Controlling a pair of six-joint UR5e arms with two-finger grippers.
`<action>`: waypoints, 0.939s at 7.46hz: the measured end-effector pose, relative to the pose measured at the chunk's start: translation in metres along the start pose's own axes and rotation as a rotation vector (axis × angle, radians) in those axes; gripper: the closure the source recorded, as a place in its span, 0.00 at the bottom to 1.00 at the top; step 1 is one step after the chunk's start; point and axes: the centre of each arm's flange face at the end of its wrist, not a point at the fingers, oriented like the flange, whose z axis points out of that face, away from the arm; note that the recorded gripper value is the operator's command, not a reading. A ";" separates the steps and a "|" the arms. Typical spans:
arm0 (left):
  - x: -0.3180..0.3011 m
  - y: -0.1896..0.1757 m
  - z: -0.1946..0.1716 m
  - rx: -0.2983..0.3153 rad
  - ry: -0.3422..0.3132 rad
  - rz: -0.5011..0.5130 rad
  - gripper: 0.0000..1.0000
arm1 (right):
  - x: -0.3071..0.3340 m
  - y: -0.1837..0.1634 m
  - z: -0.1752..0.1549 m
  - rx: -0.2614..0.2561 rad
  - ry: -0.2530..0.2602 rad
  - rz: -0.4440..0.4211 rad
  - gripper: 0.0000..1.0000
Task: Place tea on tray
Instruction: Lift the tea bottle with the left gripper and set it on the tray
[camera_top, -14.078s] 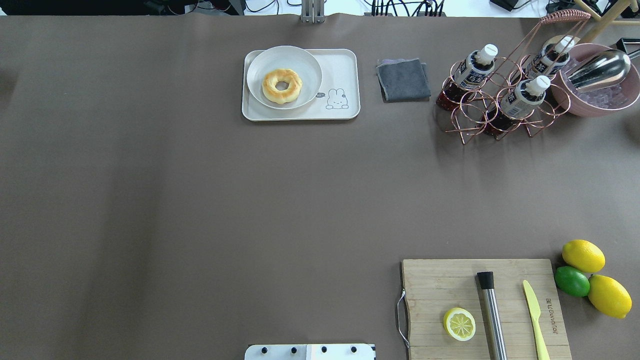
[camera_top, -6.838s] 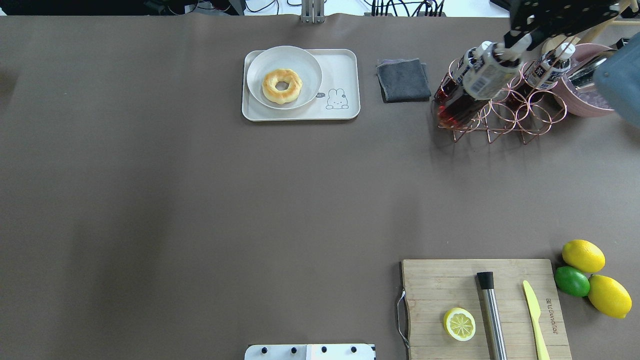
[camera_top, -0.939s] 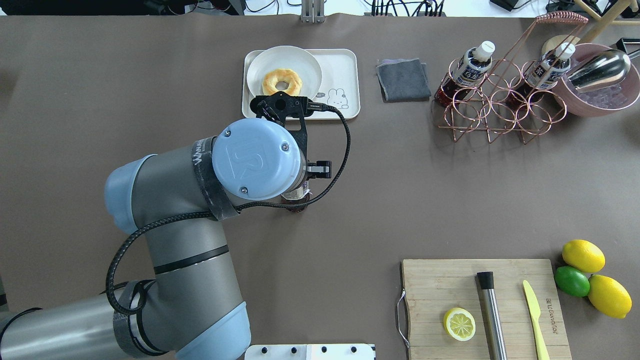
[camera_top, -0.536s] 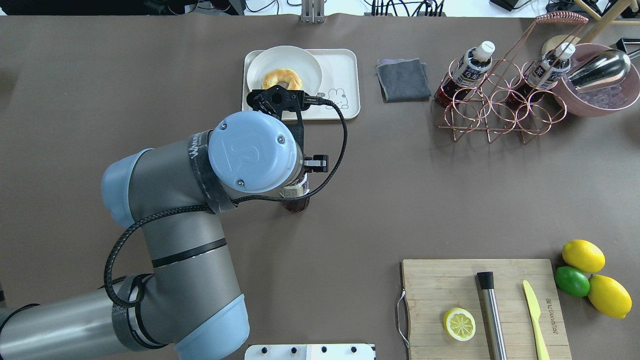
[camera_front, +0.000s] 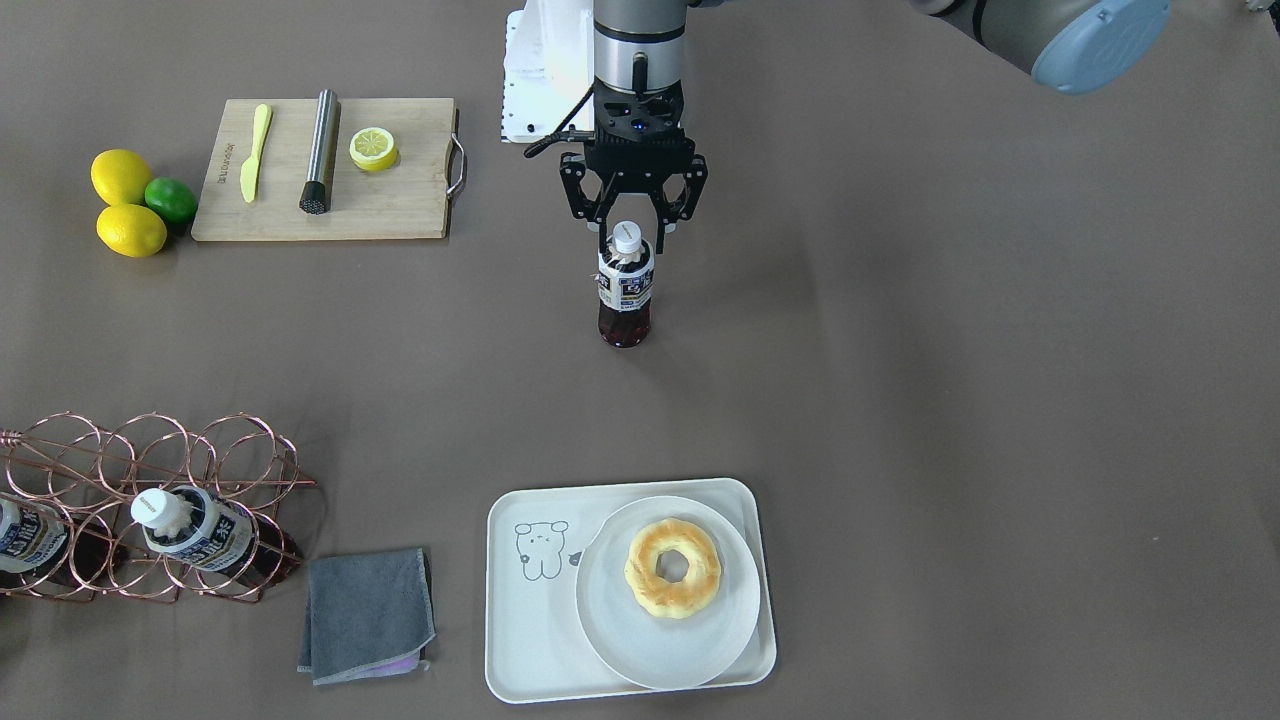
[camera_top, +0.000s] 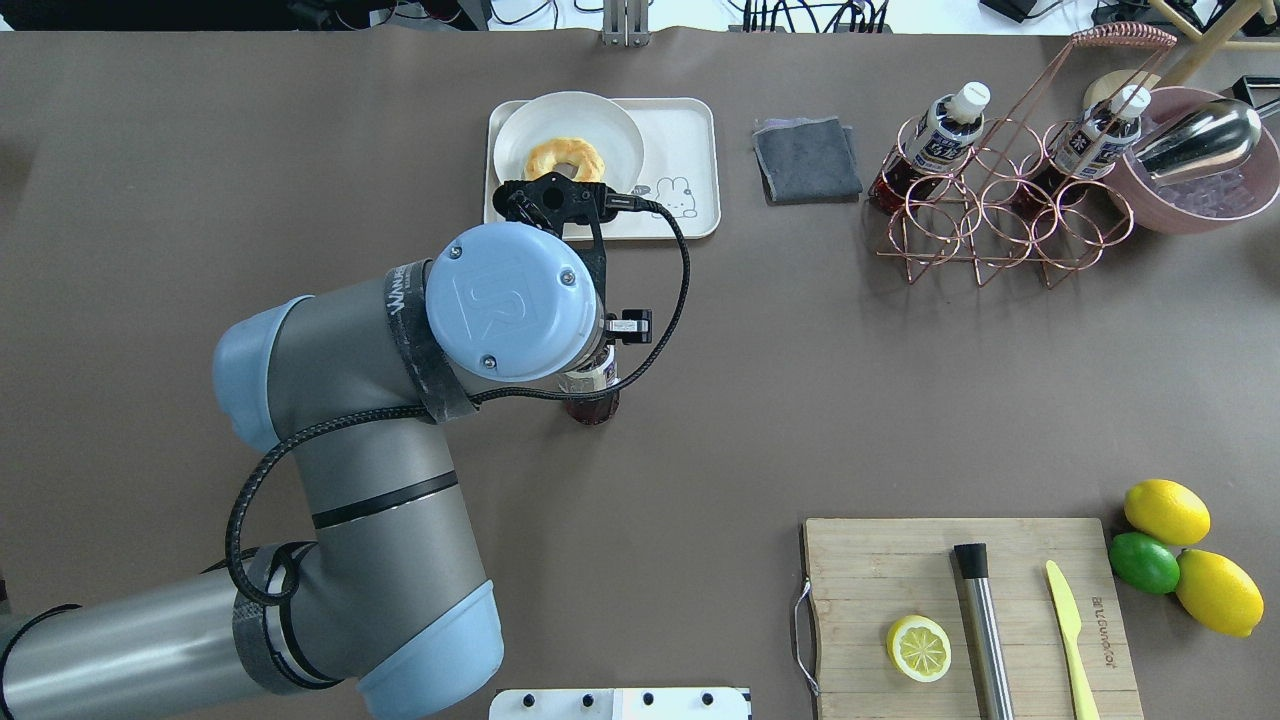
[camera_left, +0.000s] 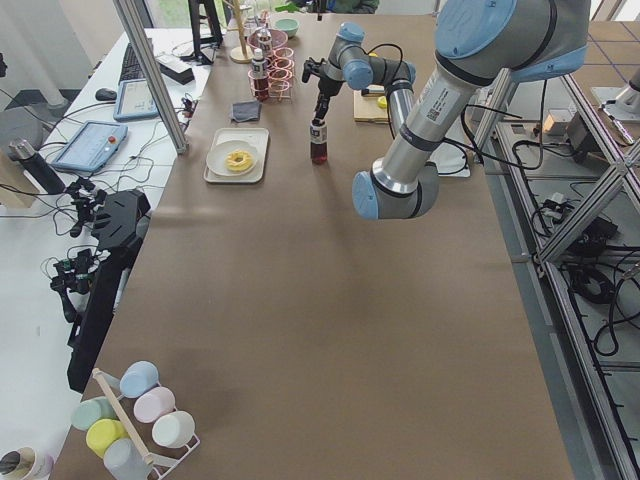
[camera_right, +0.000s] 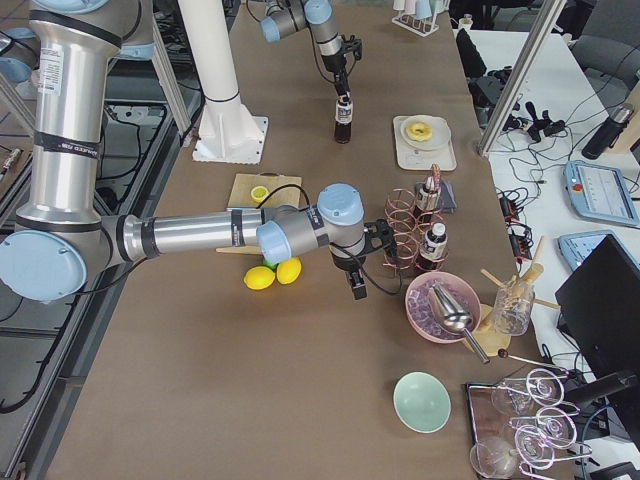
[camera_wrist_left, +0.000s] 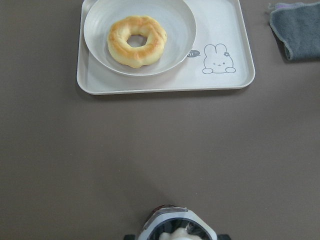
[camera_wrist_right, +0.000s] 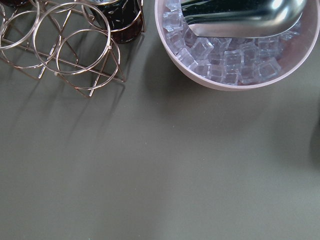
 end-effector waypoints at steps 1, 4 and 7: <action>0.000 0.000 0.001 -0.001 -0.001 0.000 0.91 | 0.000 0.000 0.000 0.000 0.000 0.000 0.00; 0.002 0.001 -0.004 -0.001 0.013 0.002 1.00 | 0.000 0.000 0.000 -0.001 0.000 0.002 0.00; 0.001 -0.013 -0.026 0.023 0.045 -0.008 1.00 | 0.001 0.001 -0.001 0.000 0.001 0.003 0.00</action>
